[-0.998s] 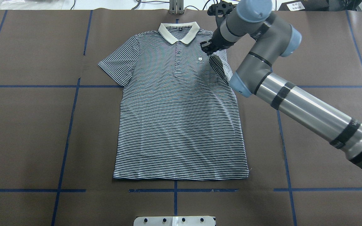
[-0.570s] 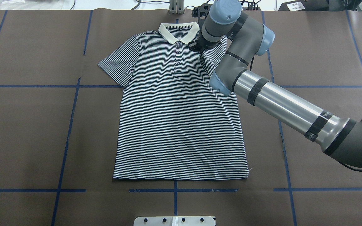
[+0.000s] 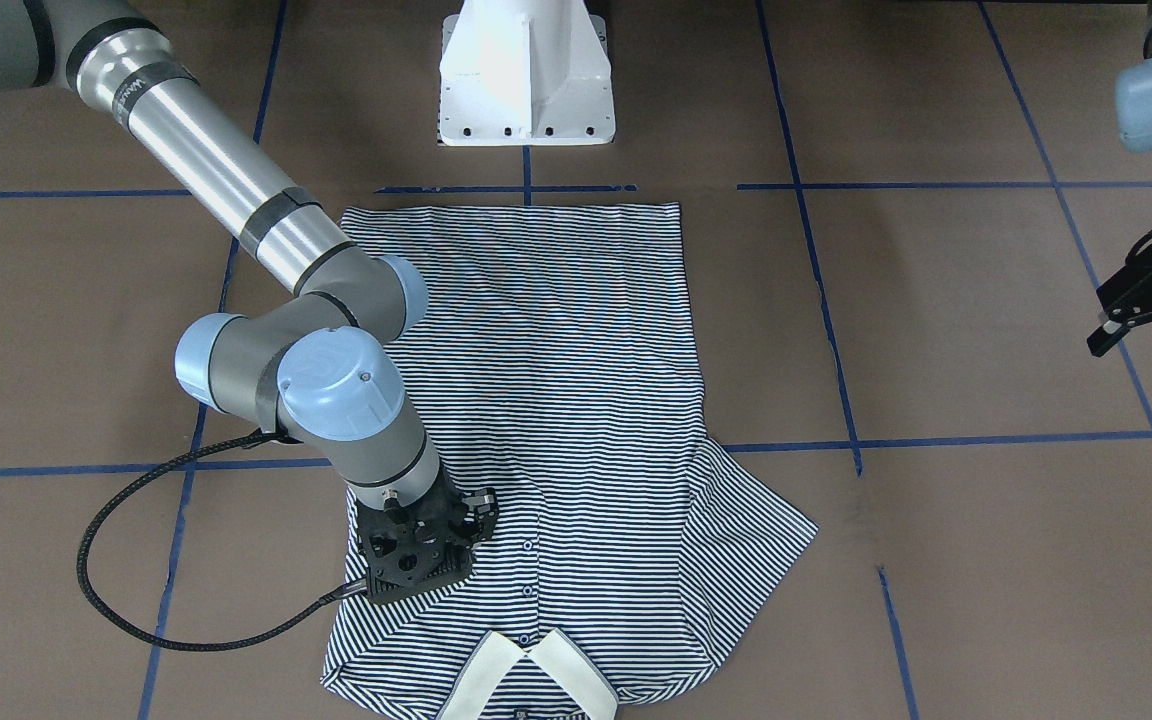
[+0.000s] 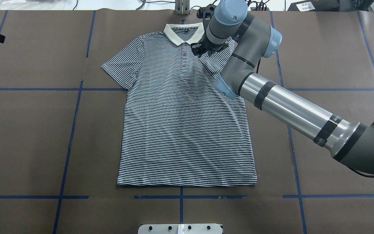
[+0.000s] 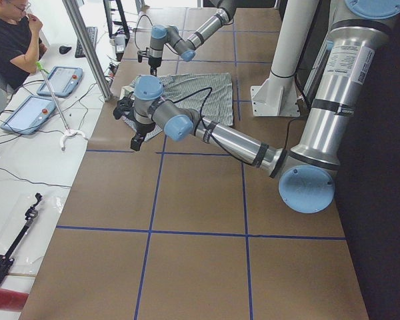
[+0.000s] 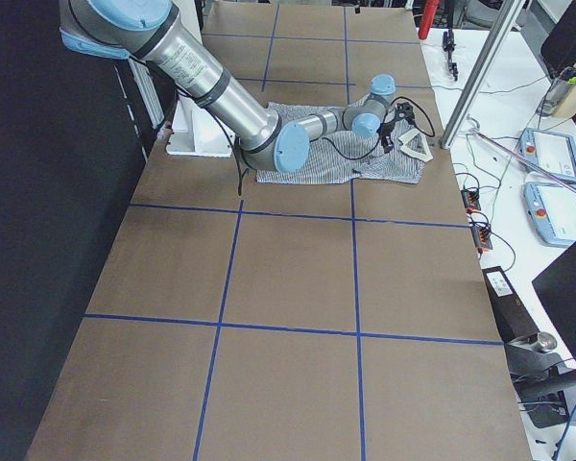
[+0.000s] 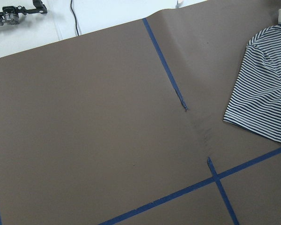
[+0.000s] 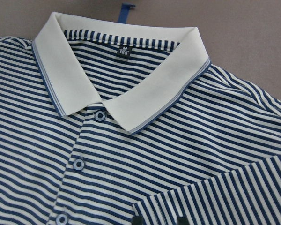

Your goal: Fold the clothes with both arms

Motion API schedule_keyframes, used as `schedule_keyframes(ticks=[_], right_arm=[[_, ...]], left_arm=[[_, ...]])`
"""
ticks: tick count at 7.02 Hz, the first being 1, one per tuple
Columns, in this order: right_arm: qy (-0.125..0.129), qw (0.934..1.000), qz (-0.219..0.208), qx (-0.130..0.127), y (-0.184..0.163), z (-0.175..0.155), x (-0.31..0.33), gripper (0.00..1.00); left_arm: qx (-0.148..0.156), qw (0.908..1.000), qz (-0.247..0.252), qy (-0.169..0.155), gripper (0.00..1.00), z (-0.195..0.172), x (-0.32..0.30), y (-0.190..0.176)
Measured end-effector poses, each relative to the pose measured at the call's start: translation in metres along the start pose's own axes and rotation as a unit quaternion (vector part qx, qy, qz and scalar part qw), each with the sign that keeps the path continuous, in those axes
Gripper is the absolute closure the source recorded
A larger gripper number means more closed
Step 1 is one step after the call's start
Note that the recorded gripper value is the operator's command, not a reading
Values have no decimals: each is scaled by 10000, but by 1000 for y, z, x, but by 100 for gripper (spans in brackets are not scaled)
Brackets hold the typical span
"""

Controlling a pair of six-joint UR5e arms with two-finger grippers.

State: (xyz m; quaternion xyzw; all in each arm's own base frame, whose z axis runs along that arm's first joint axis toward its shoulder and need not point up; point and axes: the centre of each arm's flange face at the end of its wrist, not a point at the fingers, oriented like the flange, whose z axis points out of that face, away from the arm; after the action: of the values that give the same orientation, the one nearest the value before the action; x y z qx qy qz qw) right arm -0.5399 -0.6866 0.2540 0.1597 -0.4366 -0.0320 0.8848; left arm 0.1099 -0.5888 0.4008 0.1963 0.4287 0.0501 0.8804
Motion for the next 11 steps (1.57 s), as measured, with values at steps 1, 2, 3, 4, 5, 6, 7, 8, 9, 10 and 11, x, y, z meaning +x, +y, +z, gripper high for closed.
schedule_keyframes(ticks=[1, 2, 3, 4, 5, 6, 7, 8, 9, 10, 11], right_arm=[[-98, 9994, 288, -143, 2, -10, -6, 0], [-61, 9976, 580, -368, 8, -28, -10, 0], [21, 9955, 771, -556, 22, -51, -3, 0], [27, 9941, 867, -656, 43, -74, 18, 0], [-28, 9932, 918, -720, 62, -92, 44, 0], [-81, 9924, 955, -765, 75, -105, 68, 0], [-109, 9919, 985, -788, 83, -115, 89, 0], [-116, 9924, 928, -802, 86, -122, 110, 0], [-96, 9938, 744, -819, 87, -124, 129, 0], [-57, 9950, 540, -843, 90, -123, 146, 0], [-25, 9955, 411, -856, 91, -122, 156, 0]], left_arm=[[37, 9987, -491, -124, 0, 24, 38, -6], [133, 9946, -985, -285, 0, 55, 84, -9], [289, 9895, -1333, -484, 0, 92, 127, -10], [487, 9844, -1582, -597, 0, 133, 155, -12], [646, 9805, -1779, -529, 0, 173, 164, -12], [777, 9779, -1893, -434, 0, 206, 165, -12], [880, 9767, -1905, -447, 0, 230, 174, -12], [947, 9763, -1881, -501, 0, 247, 184, -12], [963, 9765, -1855, -533, 0, 258, 192, -11], [972, 9766, -1831, -581, 0, 266, 198, -10], [1001, 9761, -1815, -658, 0, 275, 202, -12]])
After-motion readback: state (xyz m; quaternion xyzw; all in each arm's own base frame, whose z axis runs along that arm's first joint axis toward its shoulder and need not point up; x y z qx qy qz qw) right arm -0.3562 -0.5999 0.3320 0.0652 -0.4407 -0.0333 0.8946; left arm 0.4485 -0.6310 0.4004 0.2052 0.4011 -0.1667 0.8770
